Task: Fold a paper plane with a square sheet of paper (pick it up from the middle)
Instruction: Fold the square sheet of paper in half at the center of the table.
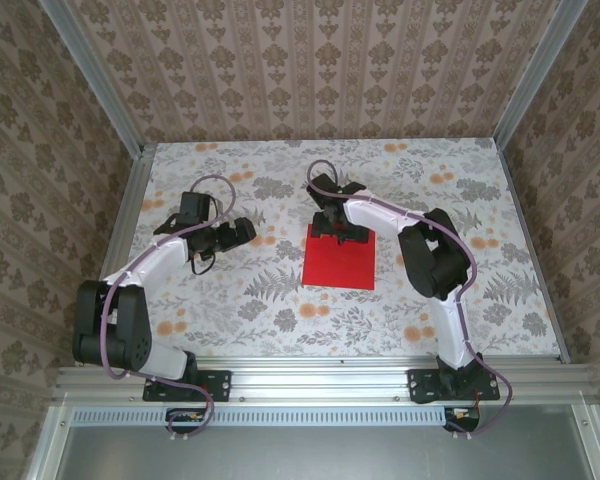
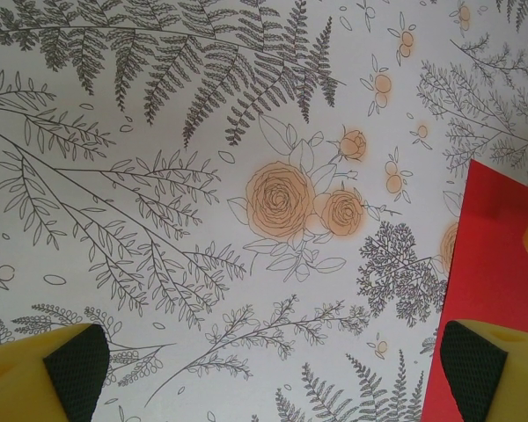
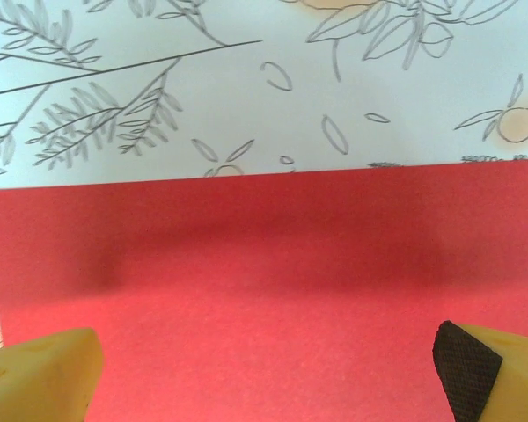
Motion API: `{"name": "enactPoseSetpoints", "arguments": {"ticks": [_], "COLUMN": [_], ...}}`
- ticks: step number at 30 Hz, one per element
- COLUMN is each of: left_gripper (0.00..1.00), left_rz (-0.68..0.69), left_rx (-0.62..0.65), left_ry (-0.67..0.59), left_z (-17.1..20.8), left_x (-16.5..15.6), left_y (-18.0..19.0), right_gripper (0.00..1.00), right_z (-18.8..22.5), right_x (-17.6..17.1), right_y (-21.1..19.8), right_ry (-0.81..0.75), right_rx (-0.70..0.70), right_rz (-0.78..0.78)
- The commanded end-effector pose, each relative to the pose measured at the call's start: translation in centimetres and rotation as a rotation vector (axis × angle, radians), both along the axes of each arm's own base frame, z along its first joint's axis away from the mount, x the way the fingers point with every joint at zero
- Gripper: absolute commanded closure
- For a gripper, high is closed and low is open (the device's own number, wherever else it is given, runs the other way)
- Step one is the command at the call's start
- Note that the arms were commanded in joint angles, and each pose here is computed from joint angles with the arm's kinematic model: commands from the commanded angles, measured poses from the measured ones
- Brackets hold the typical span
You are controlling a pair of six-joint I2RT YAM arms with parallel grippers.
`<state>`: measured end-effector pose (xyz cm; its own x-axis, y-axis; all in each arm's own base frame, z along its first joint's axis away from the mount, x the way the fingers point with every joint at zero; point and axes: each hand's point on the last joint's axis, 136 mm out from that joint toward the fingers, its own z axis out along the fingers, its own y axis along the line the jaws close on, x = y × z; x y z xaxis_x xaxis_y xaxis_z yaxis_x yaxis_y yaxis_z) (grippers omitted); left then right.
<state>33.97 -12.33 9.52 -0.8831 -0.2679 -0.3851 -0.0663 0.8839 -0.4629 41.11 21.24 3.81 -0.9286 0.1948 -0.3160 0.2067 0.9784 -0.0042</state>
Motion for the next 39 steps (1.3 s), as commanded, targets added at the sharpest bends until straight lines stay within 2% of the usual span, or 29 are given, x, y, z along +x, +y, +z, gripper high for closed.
{"name": "enactPoseSetpoints", "arguments": {"ticks": [1,7,12,18,23,28,33,39], "left_gripper": [0.0,0.0,0.0,0.0,0.01,0.05,0.16,0.3], "left_rz": [-0.003,-0.003,-0.008,-0.017,-0.036,-0.052,-0.069,-0.092], "left_rx": [-0.012,-0.016,-0.023,-0.041,-0.105,-0.197,-0.289,-0.353], "left_ry": [0.014,0.017,0.024,0.034,0.05,0.073,0.072,0.04], "left_z": [-0.3,-0.3,-0.4,-0.5,-0.5,-0.4,-0.2,0.1], "left_x": [-0.1,0.0,-0.1,-0.3,-0.7,-1.3,-1.6,-1.6], "left_y": [-0.4,-0.5,-0.7,-1.2,-2.2,-3.5,-4.7,-6.0], "right_gripper": [0.0,0.0,0.01,0.17,0.28,0.43,0.66,0.69], "right_z": [-2.1,-4.3,-5.9,-6.3,-4.4,-0.1,5.1,9.6], "right_x": [-1.1,-2.0,-3.3,-4.0,-3.1,-1.9,-1.4,-2.0], "right_y": [-0.1,1.2,0.2,-0.3,0.5,3.1,6.7,8.8], "right_ry": [0.072,0.144,0.206,0.222,0.16,0.024,-0.102,-0.173], "right_rx": [0.004,0.06,0.006,-0.008,0.041,0.231,0.519,0.825], "right_rz": [-0.004,0.04,0.055,0.061,0.064,0.088,0.134,0.171]}}
